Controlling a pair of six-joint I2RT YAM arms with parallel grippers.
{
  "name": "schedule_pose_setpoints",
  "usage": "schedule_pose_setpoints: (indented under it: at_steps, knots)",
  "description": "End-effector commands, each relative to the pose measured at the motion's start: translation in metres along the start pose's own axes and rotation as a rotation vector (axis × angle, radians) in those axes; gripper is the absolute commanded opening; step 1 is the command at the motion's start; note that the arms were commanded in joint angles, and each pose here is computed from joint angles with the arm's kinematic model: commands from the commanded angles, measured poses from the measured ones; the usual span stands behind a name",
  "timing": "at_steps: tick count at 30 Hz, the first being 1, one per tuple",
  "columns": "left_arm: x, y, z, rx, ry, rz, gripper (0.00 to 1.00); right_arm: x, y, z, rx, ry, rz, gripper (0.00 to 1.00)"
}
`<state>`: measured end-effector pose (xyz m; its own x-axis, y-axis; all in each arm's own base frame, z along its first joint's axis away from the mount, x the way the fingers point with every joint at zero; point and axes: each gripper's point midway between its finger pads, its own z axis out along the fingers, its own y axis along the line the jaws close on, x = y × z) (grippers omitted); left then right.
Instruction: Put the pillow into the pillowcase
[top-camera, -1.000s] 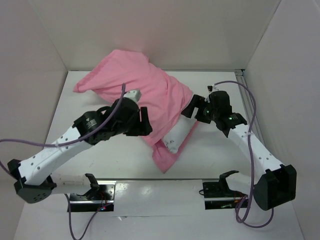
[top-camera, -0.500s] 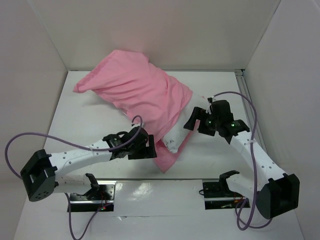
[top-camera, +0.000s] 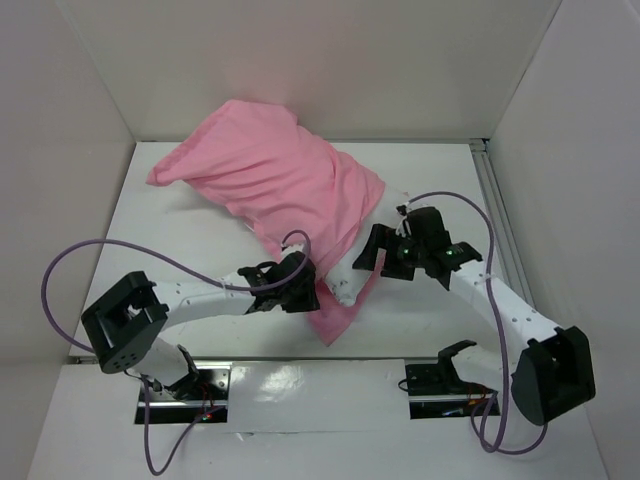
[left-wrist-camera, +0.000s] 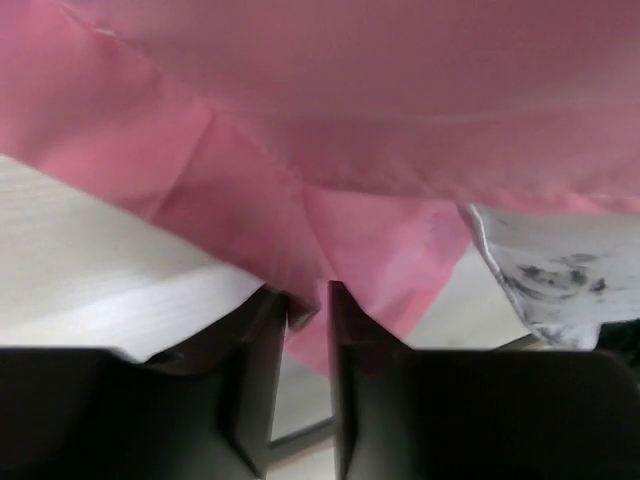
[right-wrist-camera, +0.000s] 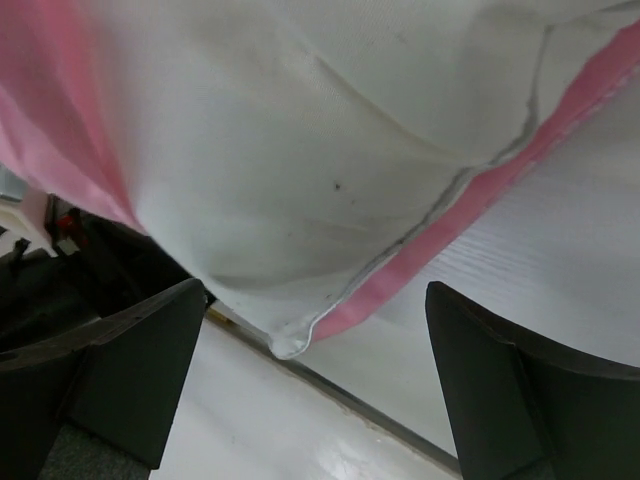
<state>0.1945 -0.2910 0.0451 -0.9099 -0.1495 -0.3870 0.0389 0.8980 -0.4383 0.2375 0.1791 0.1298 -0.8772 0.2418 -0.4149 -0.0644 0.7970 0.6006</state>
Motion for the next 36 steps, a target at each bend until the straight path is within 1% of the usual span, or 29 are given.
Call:
schedule_pose_setpoints:
  at_steps: [1, 2, 3, 4, 6, 7, 9, 10, 11, 12, 14, 17, 18, 19, 20, 21, 22, 23, 24, 26, 28, 29, 30, 31, 32, 33, 34, 35, 36]
  knots:
    - [-0.024, -0.019, -0.003, 0.032, -0.083, -0.017, 0.33, 0.001, 0.010, 0.020, -0.059, 0.002, -0.009, 0.96]
    - [-0.024, -0.015, -0.003, 0.015, -0.087, -0.016, 0.21, 0.002, 0.007, 0.024, -0.055, 0.007, -0.007, 0.94]
    - [-0.024, -0.015, -0.003, 0.015, -0.087, -0.016, 0.07, 0.005, 0.009, 0.029, -0.061, 0.017, -0.017, 0.91]
    - [-0.024, -0.014, -0.005, 0.014, -0.086, -0.016, 0.00, 0.009, 0.007, 0.038, -0.049, 0.036, -0.021, 0.77]
    - [-0.030, -0.022, -0.012, 0.038, -0.103, -0.009, 0.00, 0.008, 0.009, 0.048, -0.060, 0.037, -0.033, 0.60]
    - [-0.033, -0.023, -0.014, 0.042, -0.117, -0.011, 0.00, 0.011, 0.012, 0.056, -0.070, 0.057, -0.040, 0.40]
    - [-0.041, -0.032, -0.027, 0.086, -0.150, 0.004, 0.00, 0.001, 0.023, 0.063, -0.096, 0.037, -0.060, 0.18]
    - [-0.045, -0.034, -0.032, 0.095, -0.167, 0.001, 0.00, -0.005, 0.028, 0.062, -0.106, 0.024, -0.065, 0.11]
    - [-0.050, -0.036, -0.039, 0.110, -0.192, 0.008, 0.00, -0.011, 0.032, 0.063, -0.111, 0.017, -0.079, 0.00]
    - [-0.051, -0.037, -0.043, 0.112, -0.194, 0.007, 0.00, -0.027, 0.043, 0.058, -0.121, -0.019, -0.102, 0.00]
    - [-0.055, -0.038, -0.050, 0.116, -0.209, 0.014, 0.00, -0.034, 0.050, 0.057, -0.124, -0.024, -0.104, 0.00]
    - [-0.060, -0.051, -0.069, 0.183, -0.228, 0.029, 0.00, -0.048, 0.065, 0.053, -0.169, -0.063, -0.110, 0.00]
    - [-0.065, -0.064, -0.080, 0.235, -0.234, 0.042, 0.00, -0.071, 0.092, 0.042, -0.235, -0.122, -0.142, 0.00]
    - [-0.067, -0.077, -0.092, 0.283, -0.238, 0.057, 0.00, -0.090, 0.103, 0.037, -0.246, -0.155, -0.169, 0.00]
    - [-0.071, -0.090, -0.100, 0.328, -0.240, 0.058, 0.00, -0.098, 0.114, 0.038, -0.259, -0.124, -0.182, 0.00]
    - [-0.082, -0.119, -0.128, 0.437, -0.260, 0.082, 0.00, -0.146, 0.161, 0.006, -0.343, -0.235, -0.250, 0.00]
    - [-0.091, -0.131, -0.147, 0.486, -0.292, 0.112, 0.00, -0.163, 0.177, -0.002, -0.360, -0.271, -0.292, 0.00]
    - [-0.100, -0.142, -0.163, 0.522, -0.328, 0.128, 0.00, -0.178, 0.196, -0.021, -0.391, -0.320, -0.323, 0.00]
    - [-0.115, -0.158, -0.190, 0.572, -0.379, 0.144, 0.00, -0.191, 0.225, -0.045, -0.447, -0.369, -0.359, 0.00]
    - [-0.123, -0.163, -0.217, 0.602, -0.427, 0.184, 0.00, -0.189, 0.235, -0.060, -0.472, -0.393, -0.386, 0.00]
    - [-0.130, -0.162, -0.228, 0.611, -0.462, 0.184, 0.00, -0.160, 0.221, -0.036, -0.464, -0.331, -0.356, 0.00]
    - [-0.124, -0.160, -0.223, 0.613, -0.433, 0.173, 0.00, -0.146, 0.208, -0.021, -0.440, -0.295, -0.330, 0.00]
    - [-0.113, -0.166, -0.225, 0.676, -0.393, 0.176, 0.00, -0.129, 0.197, -0.005, -0.439, -0.252, -0.311, 0.00]
    - [-0.109, -0.170, -0.231, 0.721, -0.380, 0.171, 0.00, -0.091, 0.163, 0.030, -0.386, -0.138, -0.259, 0.00]
    - [-0.105, -0.176, -0.233, 0.765, -0.356, 0.150, 0.00, -0.074, 0.144, 0.051, -0.364, -0.083, -0.200, 0.00]
    - [-0.096, -0.183, -0.237, 0.817, -0.325, 0.160, 0.00, -0.063, 0.140, 0.064, -0.377, -0.077, -0.185, 0.00]
    - [-0.097, -0.188, -0.246, 0.857, -0.341, 0.167, 0.00, -0.041, 0.117, 0.081, -0.349, -0.018, -0.146, 0.00]
    - [-0.094, -0.189, -0.247, 0.867, -0.326, 0.162, 0.00, -0.031, 0.114, 0.088, -0.354, 0.011, -0.122, 0.00]
    - [-0.097, -0.191, -0.253, 0.877, -0.340, 0.171, 0.00, -0.024, 0.105, 0.100, -0.332, 0.036, -0.110, 0.00]
